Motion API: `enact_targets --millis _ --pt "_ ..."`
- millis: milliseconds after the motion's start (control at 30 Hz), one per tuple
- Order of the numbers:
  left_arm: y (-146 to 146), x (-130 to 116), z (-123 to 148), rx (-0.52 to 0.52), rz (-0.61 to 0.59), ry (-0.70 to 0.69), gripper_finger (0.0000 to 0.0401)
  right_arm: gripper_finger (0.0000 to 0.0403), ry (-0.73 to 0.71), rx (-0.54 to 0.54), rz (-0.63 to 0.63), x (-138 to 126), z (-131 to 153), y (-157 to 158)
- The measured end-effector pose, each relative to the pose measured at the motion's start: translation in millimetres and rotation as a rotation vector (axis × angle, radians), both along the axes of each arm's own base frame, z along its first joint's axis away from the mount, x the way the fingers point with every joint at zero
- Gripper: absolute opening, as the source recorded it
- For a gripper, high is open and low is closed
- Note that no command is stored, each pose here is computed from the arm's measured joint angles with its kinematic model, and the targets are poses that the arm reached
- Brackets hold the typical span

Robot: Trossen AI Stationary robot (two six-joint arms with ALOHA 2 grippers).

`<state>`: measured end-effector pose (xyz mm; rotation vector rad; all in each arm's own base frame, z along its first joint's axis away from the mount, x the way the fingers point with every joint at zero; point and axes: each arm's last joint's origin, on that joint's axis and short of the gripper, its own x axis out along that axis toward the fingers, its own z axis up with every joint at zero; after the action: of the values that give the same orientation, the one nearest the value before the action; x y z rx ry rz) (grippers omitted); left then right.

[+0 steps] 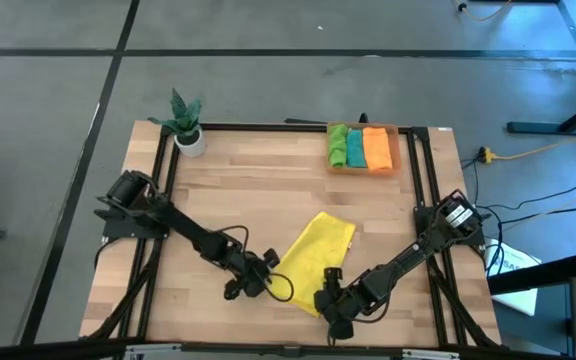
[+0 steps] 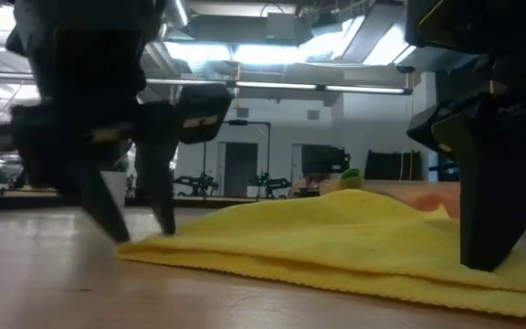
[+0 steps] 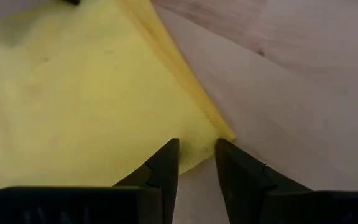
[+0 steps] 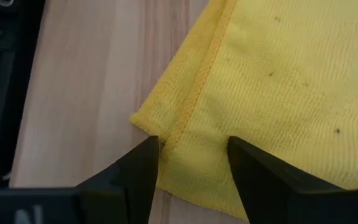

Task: Roll microfiber towels into tight, uniform cylinder then place into a basket
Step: Fold the yellow towel

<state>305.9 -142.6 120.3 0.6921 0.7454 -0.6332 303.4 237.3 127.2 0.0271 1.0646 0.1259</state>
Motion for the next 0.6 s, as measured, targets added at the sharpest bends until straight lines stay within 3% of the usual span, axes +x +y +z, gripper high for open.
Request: enact_targets --millis 133,600 --pt "-2.9 1.5 -6.0 0.047 -0.003 -0.018 0.0097 0.0197 -0.003 -0.008 0.018 0.2 0.0 0.0" --pt "-2.9 3.2 -7.2 -0.023 0.071 -0.005 0.0089 0.0187 0.0 -0.023 0.0 1.5 -6.4 0.2"
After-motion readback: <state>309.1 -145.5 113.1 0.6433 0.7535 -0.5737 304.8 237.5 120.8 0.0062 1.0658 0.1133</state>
